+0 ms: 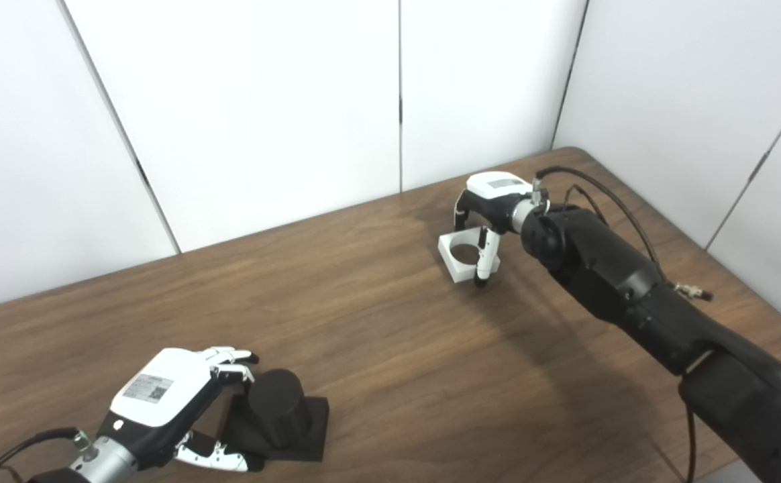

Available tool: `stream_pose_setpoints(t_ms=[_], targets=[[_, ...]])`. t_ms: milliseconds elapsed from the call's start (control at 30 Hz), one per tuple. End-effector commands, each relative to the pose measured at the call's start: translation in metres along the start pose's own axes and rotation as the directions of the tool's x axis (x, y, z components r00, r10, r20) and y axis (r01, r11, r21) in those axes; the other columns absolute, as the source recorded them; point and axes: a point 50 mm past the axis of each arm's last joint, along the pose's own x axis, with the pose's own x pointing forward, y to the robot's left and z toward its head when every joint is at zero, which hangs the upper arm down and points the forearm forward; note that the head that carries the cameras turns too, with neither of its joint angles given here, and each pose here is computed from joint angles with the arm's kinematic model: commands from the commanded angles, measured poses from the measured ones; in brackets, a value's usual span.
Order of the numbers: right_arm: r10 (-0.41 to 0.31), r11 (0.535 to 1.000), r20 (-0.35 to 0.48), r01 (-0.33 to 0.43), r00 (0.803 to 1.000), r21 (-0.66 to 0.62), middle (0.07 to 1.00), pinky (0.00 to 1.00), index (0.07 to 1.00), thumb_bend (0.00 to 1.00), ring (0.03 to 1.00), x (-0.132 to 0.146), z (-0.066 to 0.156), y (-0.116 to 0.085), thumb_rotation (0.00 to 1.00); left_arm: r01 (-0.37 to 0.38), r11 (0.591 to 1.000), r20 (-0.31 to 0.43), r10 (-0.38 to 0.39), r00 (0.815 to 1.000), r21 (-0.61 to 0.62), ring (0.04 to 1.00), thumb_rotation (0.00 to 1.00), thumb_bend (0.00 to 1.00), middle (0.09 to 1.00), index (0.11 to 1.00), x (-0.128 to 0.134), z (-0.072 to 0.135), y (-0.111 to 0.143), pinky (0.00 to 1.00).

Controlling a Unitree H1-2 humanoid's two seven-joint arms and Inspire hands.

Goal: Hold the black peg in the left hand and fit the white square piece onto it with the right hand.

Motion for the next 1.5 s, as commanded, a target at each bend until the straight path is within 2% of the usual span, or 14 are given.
stream_pose_setpoints(t_ms=[0,267,500,700,1033,1200,1333,1467], targets=[[-0.121,0.992,0.05,0.123,0.991,-0.023,0.78,0.83,0.479,0.52,0.857,-0.005,0.002,-0.037,0.13,0.172,0.985,-0.061,-0.17,0.984,0.032,0.83,0.06,0.52,0.834,0.489,-0.021,-0.012,-0.023,0.69],[-0.149,0.989,0.119,0.151,0.982,-0.006,0.788,0.83,0.481,0.52,0.862,-0.016,0.003,-0.052,0.13,0.193,0.981,-0.069,-0.192,0.979,0.01,0.879,0.07,0.52,0.862,0.491,-0.002,-0.003,-0.027,0.74],[-0.152,0.987,0.199,0.159,0.968,-0.019,0.775,0.81,0.482,0.52,0.851,-0.021,-0.002,-0.056,0.13,0.211,0.977,-0.065,-0.21,0.976,0.023,0.887,0.07,0.52,0.874,0.491,0.015,0.006,-0.031,0.74],[-0.159,0.985,0.274,0.169,0.949,-0.016,0.776,0.78,0.482,0.52,0.844,-0.032,0.004,-0.064,0.13,0.213,0.977,-0.072,-0.21,0.975,0.03,0.904,0.08,0.52,0.882,0.491,0.023,0.012,-0.031,0.75],[-0.186,0.977,0.434,0.214,0.882,-0.017,0.758,0.73,0.48,0.52,0.821,-0.057,0.029,-0.084,0.13,0.215,0.976,-0.081,-0.212,0.974,0.03,0.914,0.08,0.52,0.886,0.491,0.029,0.016,-0.028,0.79],[-0.183,0.976,0.491,0.218,0.852,-0.015,0.76,0.74,0.479,0.52,0.823,-0.07,0.043,-0.089,0.13,0.205,0.978,-0.078,-0.202,0.976,0.038,0.916,0.08,0.52,0.884,0.491,0.03,0.016,-0.028,0.79],[-0.182,0.974,0.544,0.227,0.819,-0.015,0.759,0.73,0.479,0.52,0.822,-0.083,0.057,-0.093,0.13,0.206,0.978,-0.077,-0.202,0.976,0.037,0.914,0.08,0.52,0.884,0.491,0.03,0.016,-0.028,0.79],[-0.183,0.972,0.604,0.234,0.776,-0.007,0.757,0.72,0.479,0.52,0.818,-0.094,0.072,-0.095,0.13,0.205,0.978,-0.075,-0.202,0.977,0.036,0.911,0.08,0.52,0.883,0.491,0.029,0.016,-0.027,0.78]])
